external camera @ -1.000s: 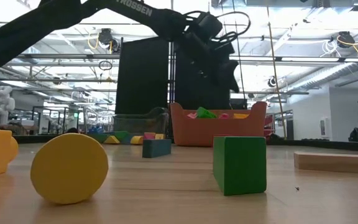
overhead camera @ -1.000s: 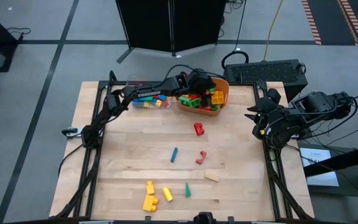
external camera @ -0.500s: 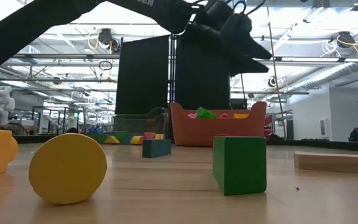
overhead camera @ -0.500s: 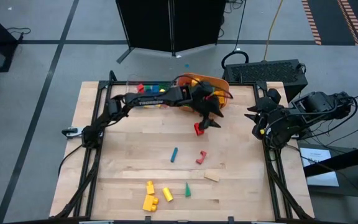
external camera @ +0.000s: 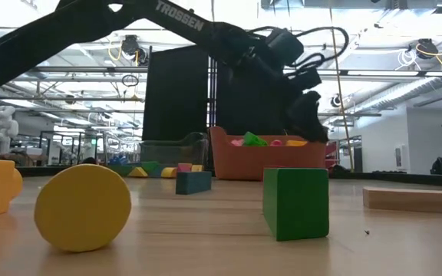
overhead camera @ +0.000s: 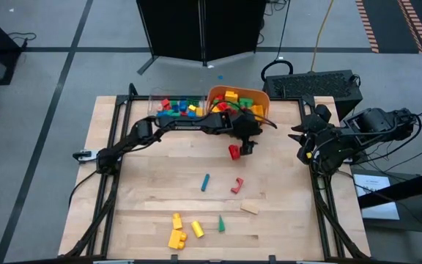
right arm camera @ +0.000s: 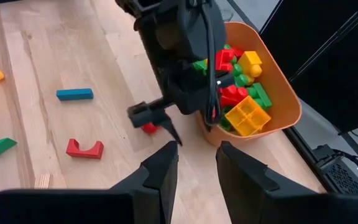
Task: Sort blocks by size
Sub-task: Put the big red game piece into the orange bin
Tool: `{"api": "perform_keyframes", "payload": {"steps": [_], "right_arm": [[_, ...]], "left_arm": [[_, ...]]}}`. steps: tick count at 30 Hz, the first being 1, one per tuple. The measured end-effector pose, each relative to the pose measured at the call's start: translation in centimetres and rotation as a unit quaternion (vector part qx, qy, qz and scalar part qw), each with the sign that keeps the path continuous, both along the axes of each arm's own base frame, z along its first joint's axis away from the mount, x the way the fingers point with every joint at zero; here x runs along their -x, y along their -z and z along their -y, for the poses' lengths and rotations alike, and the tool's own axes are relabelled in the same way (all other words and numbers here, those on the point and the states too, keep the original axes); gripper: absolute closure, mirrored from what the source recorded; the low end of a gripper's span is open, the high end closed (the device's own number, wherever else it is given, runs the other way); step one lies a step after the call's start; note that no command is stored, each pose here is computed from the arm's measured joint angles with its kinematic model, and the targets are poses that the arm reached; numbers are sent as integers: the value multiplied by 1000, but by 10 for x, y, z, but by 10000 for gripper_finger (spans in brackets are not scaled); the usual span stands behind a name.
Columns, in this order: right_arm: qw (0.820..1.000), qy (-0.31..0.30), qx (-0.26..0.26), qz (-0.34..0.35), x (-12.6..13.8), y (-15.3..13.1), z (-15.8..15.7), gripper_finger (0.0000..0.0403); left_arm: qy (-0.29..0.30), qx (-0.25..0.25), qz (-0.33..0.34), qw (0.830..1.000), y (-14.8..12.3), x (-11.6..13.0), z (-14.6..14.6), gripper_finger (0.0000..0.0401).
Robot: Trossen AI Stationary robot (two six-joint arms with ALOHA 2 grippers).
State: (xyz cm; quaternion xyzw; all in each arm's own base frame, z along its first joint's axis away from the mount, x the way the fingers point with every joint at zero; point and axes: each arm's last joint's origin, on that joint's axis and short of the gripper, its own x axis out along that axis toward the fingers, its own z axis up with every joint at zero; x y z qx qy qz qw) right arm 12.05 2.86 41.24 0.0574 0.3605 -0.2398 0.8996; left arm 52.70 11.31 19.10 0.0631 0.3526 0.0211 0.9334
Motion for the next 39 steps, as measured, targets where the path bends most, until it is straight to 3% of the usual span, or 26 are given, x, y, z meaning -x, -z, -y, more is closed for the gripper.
{"api": "perform_keyframes", "payload": {"steps": [9, 13, 15, 17, 21, 25, 30, 33, 39], "right_arm": [[1000, 0, 0, 0, 0, 0, 0, 298], [1000, -1, 0, 0, 0, 0, 0, 298], [1000, 0, 0, 0, 0, 0, 0, 298], [1000, -2, 1, -1, 0, 0, 0, 298], [1000, -5, 5, -3, 0, 0, 0, 298], [1000, -8, 7, -4, 0, 0, 0, 298], [1000, -11, 10, -6, 0, 0, 0, 298], [1000, -11, 10, -6, 0, 0, 0, 298], [1000, -11, 10, -6, 0, 0, 0, 298]], "left_arm": [[-40, -17, 55, 998, -9, 0, -28, 121], [-62, 46, 33, 996, -8, 5, -28, 121], [-21, 77, 20, 997, -14, 7, -24, 121], [55, 90, 1, 994, -24, 11, -11, 121], [188, 38, -53, 980, -40, 24, 23, 121], [288, -5, -134, 948, -26, 38, 36, 121], [277, -58, -129, 950, -6, 35, 34, 121], [300, -109, -129, 939, -1, 34, 33, 121], [331, -113, -144, 926, 2, 38, 34, 121]]}}
